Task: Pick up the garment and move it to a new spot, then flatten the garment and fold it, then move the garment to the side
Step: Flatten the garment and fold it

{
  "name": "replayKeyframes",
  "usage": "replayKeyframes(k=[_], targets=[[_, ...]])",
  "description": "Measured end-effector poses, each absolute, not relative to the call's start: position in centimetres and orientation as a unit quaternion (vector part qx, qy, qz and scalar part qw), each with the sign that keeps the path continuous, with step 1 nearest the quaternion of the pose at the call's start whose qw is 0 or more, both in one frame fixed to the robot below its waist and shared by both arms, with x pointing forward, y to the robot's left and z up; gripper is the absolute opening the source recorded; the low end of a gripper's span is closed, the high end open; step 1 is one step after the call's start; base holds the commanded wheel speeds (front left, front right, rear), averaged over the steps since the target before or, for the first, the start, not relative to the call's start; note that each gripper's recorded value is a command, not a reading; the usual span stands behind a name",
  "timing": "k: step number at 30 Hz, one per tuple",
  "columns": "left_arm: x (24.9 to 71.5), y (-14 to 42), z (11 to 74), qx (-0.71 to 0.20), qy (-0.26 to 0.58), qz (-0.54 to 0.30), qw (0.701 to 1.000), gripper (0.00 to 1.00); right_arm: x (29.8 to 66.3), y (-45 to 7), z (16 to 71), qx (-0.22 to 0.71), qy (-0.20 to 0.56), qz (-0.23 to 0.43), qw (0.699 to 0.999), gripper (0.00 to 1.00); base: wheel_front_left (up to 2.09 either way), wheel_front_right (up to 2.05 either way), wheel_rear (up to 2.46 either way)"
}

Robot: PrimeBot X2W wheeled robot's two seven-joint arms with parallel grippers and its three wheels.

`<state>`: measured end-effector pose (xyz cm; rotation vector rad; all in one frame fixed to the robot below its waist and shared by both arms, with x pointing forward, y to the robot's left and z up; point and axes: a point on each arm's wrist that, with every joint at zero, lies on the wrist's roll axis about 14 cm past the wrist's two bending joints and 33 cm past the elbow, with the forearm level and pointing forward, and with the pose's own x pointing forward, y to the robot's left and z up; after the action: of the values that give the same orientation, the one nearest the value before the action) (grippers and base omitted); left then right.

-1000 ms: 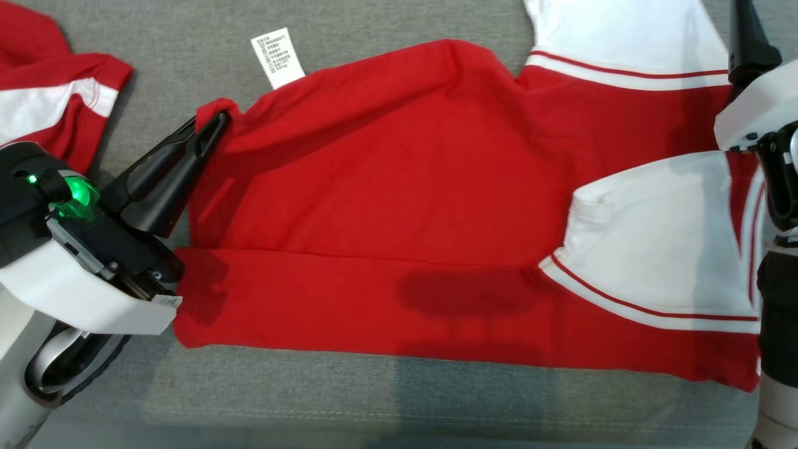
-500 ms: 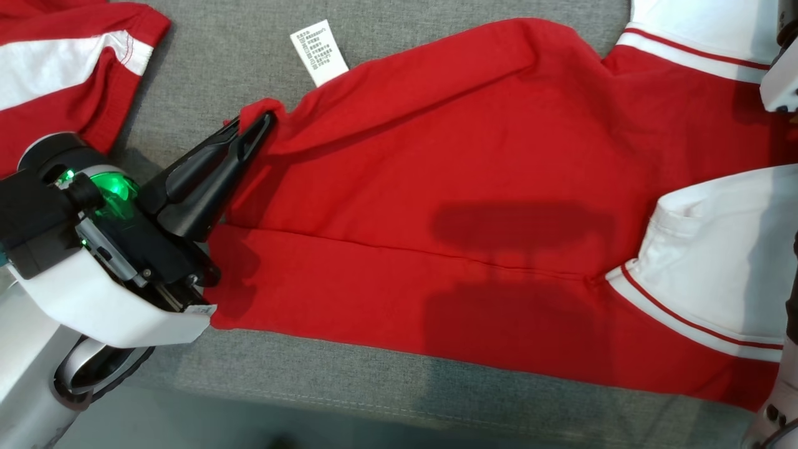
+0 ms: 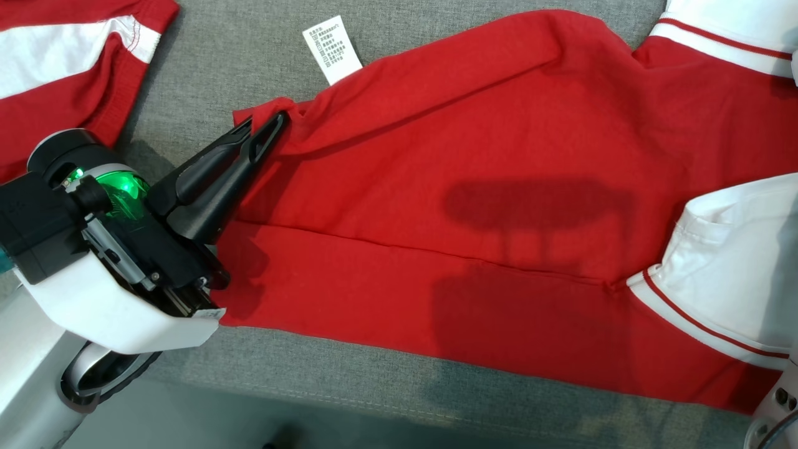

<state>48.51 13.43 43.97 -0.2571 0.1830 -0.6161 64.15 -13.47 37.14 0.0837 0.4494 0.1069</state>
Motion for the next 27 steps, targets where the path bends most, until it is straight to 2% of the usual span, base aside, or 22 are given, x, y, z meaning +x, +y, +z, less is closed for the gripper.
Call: replayKeyframes(k=[1, 5, 14, 27], targets=[[48.5, 13.4, 44.0, -0.126, 0.090, -0.302, 0.941, 0.00, 64.1, -13.5, 37.2, 0.043, 0.221, 0.052, 0.973, 0.00, 0.00, 0.00, 0.00], [48.7, 13.4, 44.0, -0.124, 0.087, -0.304, 0.941, 0.00, 64.2, -13.7, 37.5, 0.051, 0.206, 0.053, 0.976, 0.00, 0.00, 0.00, 0.00], [50.0, 14.0, 44.0, -0.118, 0.081, -0.293, 0.945, 0.00, 63.9, -13.9, 42.1, 0.099, 0.114, 0.066, 0.986, 0.00, 0.00, 0.00, 0.00], [49.4, 14.4, 44.0, -0.108, 0.098, -0.280, 0.949, 0.00, 57.7, -16.4, 47.8, 0.158, 0.067, 0.065, 0.983, 0.00, 0.00, 0.00, 0.00]])
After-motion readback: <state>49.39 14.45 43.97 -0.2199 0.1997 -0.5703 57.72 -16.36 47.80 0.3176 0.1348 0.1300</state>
